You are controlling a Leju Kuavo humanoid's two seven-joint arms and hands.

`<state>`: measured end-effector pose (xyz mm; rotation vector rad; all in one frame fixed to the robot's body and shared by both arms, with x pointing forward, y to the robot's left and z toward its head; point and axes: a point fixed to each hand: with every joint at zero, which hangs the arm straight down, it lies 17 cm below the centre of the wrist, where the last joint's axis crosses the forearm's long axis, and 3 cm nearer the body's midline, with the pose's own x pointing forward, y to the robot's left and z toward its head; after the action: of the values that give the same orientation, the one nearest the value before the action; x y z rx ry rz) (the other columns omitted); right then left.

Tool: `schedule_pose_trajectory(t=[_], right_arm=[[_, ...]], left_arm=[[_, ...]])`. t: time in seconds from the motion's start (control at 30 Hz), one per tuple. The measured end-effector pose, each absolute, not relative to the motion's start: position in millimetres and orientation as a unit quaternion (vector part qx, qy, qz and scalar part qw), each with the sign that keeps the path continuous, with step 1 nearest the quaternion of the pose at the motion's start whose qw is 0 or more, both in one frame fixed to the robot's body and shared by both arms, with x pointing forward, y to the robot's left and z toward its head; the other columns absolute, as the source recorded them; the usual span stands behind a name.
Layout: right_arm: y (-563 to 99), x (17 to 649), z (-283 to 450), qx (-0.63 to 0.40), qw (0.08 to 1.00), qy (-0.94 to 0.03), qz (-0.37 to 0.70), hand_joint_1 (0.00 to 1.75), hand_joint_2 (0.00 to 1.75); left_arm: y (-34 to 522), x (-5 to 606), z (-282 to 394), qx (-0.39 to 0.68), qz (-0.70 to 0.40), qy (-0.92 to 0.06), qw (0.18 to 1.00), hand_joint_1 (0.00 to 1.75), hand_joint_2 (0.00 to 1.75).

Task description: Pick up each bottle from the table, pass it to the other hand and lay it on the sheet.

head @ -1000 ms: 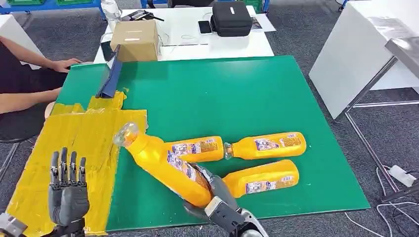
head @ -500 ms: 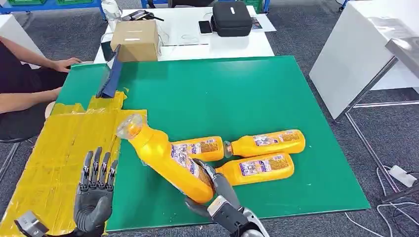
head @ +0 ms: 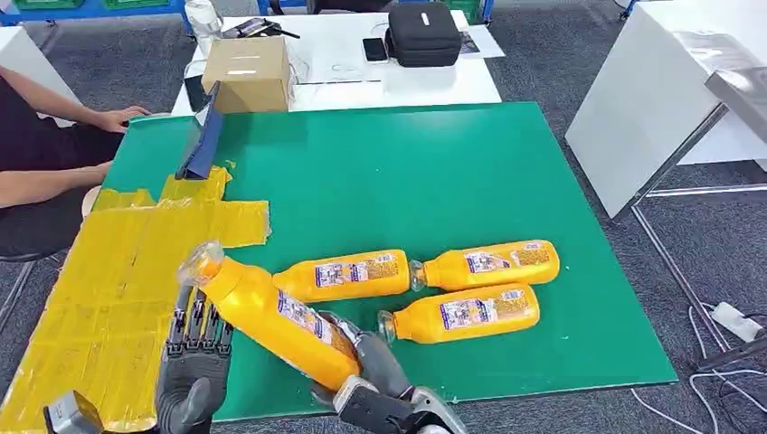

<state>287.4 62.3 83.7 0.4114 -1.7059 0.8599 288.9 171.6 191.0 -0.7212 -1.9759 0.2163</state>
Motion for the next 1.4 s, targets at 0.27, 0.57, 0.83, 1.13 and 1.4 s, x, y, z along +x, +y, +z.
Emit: schedule_pose_trajectory(t=[0.27, 0.57, 0.83, 1.13, 1.4], right_arm=[[90, 271, 78, 0.195, 0.532, -0.71, 0.418, 1.75, 1.75], [103, 260, 67, 0.203, 0.518, -0.697, 0.452, 1.75, 1.75], [102, 262, 59, 0.196, 0.524, -0.692, 0.456, 1.75, 1.75], [89, 281, 64, 0.16, 0.54, -0.705, 0.432, 0.54, 1.75], [50, 321, 85, 0.107, 0.558, -0.727, 0.385, 0.0, 1.75]], left_arm=[[168, 291, 183, -0.274, 0.063, -0.813, 0.51, 0.0, 1.75], [152, 296, 156, -0.202, -0.028, -0.809, 0.552, 1.75, 1.75], [146, 293, 157, -0.206, -0.045, -0.814, 0.541, 1.75, 1.75], [150, 297, 164, -0.154, -0.077, -0.833, 0.526, 1.75, 1.75], [191, 319, 170, 0.129, -0.198, -0.844, 0.482, 1.75, 1.75]])
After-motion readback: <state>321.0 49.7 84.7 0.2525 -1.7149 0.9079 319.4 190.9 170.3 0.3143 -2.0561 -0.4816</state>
